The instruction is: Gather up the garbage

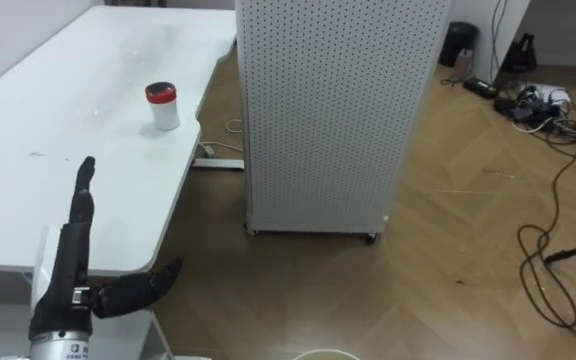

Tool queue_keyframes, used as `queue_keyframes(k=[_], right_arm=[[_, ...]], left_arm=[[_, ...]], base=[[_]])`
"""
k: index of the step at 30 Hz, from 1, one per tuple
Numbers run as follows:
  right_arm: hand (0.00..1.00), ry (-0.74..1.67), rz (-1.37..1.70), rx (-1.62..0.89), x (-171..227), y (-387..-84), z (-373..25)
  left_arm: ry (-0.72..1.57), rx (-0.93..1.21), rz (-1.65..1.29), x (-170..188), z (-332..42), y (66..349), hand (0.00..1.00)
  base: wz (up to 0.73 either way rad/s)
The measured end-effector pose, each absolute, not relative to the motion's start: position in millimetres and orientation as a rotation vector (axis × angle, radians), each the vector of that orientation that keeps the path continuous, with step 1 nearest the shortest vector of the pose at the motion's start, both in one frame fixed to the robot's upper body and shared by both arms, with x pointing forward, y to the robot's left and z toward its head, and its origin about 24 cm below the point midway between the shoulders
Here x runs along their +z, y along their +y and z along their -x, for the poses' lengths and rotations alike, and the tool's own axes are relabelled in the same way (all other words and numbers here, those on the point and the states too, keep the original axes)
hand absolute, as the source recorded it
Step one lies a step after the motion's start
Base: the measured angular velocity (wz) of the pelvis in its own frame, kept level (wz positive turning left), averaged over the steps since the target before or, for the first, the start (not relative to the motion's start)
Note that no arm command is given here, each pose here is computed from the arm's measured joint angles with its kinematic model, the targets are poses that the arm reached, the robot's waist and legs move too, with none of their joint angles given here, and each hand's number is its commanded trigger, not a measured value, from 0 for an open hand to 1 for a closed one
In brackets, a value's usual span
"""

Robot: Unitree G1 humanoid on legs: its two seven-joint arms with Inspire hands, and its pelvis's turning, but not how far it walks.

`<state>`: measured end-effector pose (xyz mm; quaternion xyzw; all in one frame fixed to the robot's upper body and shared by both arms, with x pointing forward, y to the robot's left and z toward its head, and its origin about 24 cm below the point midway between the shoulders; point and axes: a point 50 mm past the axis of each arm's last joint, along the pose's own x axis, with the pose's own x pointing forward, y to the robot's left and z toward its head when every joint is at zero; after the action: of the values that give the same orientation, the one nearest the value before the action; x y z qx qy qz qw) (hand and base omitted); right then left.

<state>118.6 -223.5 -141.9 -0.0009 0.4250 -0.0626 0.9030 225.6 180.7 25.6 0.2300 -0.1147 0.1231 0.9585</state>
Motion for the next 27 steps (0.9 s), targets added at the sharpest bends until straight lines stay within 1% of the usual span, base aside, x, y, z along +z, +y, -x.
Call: queue_keyframes(k=[13,20,27], right_arm=[[1.00,0.847,-0.015,-0.089,-139,-216,-126],[1.00,0.873,0.002,-0.046,-142,-211,-120],[1.00,0.898,0.027,-0.057,-143,-213,-114]], left_arm=[[-0.235,0.288,-0.437,25,-225,179,0.00],[-0.207,0.286,-0.417,21,-224,180,0.00],[-0.194,0.308,-0.395,17,-221,182,0.00]], base=[[-0.01],[0.00],[-0.24]])
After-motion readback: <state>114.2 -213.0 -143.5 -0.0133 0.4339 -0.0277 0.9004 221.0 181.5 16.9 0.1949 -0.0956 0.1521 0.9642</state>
